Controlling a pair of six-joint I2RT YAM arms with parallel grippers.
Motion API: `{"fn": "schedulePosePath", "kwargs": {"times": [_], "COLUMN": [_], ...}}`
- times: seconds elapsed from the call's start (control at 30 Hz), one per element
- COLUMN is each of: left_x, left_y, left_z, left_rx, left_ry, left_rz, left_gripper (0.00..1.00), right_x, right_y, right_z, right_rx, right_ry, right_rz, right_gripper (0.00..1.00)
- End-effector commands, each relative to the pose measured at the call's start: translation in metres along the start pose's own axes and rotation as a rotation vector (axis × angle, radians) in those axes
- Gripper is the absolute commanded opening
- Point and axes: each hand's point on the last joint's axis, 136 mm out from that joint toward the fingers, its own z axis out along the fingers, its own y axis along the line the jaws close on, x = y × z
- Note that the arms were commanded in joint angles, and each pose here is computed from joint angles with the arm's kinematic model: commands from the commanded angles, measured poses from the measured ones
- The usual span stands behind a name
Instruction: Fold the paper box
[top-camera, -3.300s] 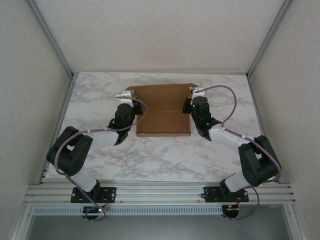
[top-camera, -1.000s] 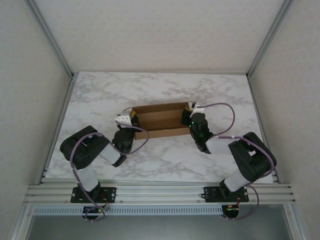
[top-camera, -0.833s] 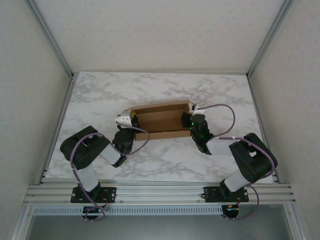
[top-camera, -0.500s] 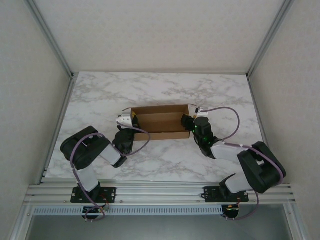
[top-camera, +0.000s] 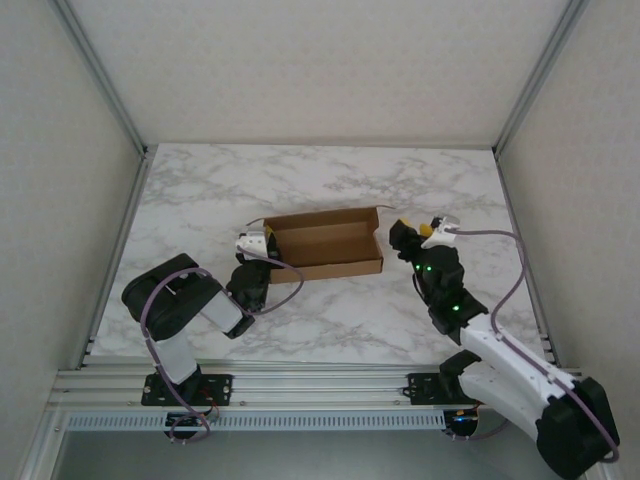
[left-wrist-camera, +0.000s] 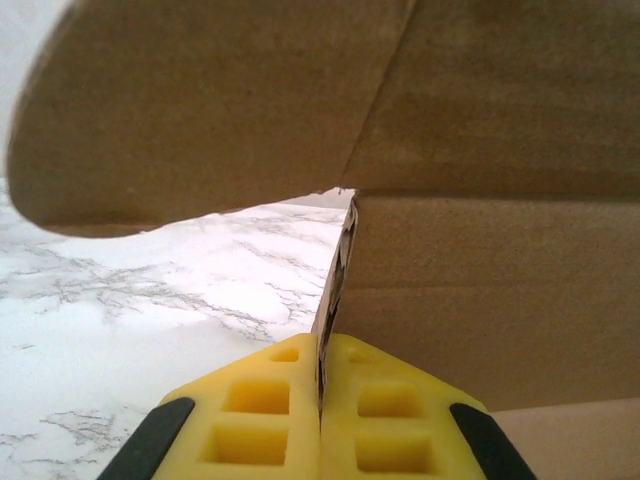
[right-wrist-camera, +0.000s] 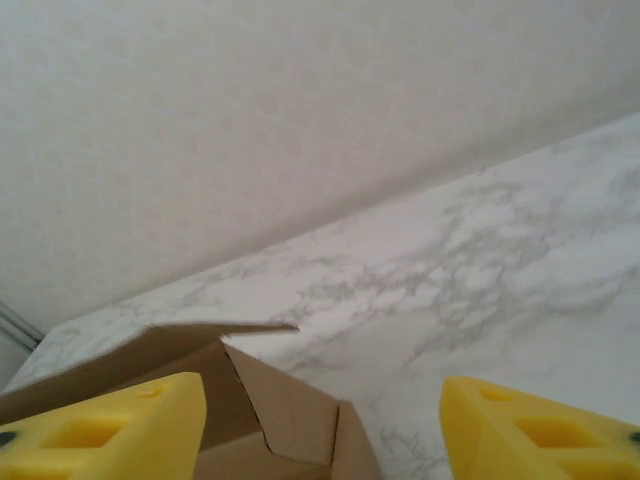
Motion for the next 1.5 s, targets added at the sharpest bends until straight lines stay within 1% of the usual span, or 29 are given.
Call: {"fn": "schedulePosePath", "kwargs": {"times": [0.0,0.07,0.17,0.23,0.27,0.43,0.57,0.77,0.87,1.0,1.07,1.13,1.17,1.2,1.23,1.37,1.47], "left_x": [0.040,0.039,0.041,0.041,0.040,0.041,0.043,0.046,0.047,0.045,0.043,0.044,0.044,0.043,0.042,0.043,0.043], "left_y": [0.005,0.002,-0.001,-0.002,-0.004,-0.010,-0.013,-0.019,-0.020,-0.020,-0.023,-0.033,-0.035,-0.037,-0.036,-0.033,-0.032], "left_z": [-0.013,-0.013,-0.015,-0.017,-0.018,-0.021,-0.023,-0.028,-0.029,-0.029,-0.028,-0.030,-0.031,-0.033,-0.034,-0.040,-0.048], "left_rx": [0.001,0.011,0.022,0.026,0.034,0.053,0.059,0.080,0.077,0.070,0.079,0.134,0.146,0.154,0.152,0.151,0.160], "left_ry": [0.133,0.128,0.128,0.123,0.120,0.114,0.118,0.119,0.119,0.118,0.123,0.138,0.141,0.140,0.140,0.153,0.170], "left_rz": [0.123,0.133,0.160,0.170,0.174,0.202,0.215,0.223,0.232,0.220,0.204,0.193,0.186,0.175,0.167,0.152,0.145], "left_gripper": [0.00,0.00,0.00,0.00,0.00,0.00,0.00,0.00,0.00,0.01,0.06,0.10,0.13,0.18,0.23,0.36,0.42], "right_x": [-0.034,-0.045,-0.045,-0.038,-0.036,-0.026,0.001,0.039,0.058,0.077,0.087,0.096,0.099,0.102,0.104,0.113,0.122], "right_y": [0.021,0.035,0.062,0.072,0.074,0.089,0.098,0.097,0.097,0.088,0.082,0.076,0.073,0.069,0.067,0.061,0.057], "right_z": [-0.011,-0.013,-0.005,0.004,0.012,0.037,0.058,0.079,0.078,0.073,0.070,0.066,0.064,0.063,0.061,0.058,0.055], "right_rx": [-0.046,-0.074,-0.126,-0.136,-0.113,-0.073,-0.039,0.011,0.021,0.037,0.049,0.060,0.066,0.076,0.079,0.088,0.090], "right_ry": [-0.010,0.041,0.189,0.265,0.296,0.422,0.586,0.666,0.700,0.706,0.711,0.716,0.715,0.716,0.713,0.724,0.740], "right_rz": [-0.073,-0.075,-0.105,-0.106,-0.101,-0.081,-0.066,-0.096,-0.124,-0.120,-0.118,-0.123,-0.124,-0.124,-0.121,-0.117,-0.110], "right_gripper": [0.57,0.52,0.44,0.42,0.41,0.35,0.36,0.36,0.36,0.36,0.35,0.35,0.35,0.35,0.35,0.35,0.35]}}
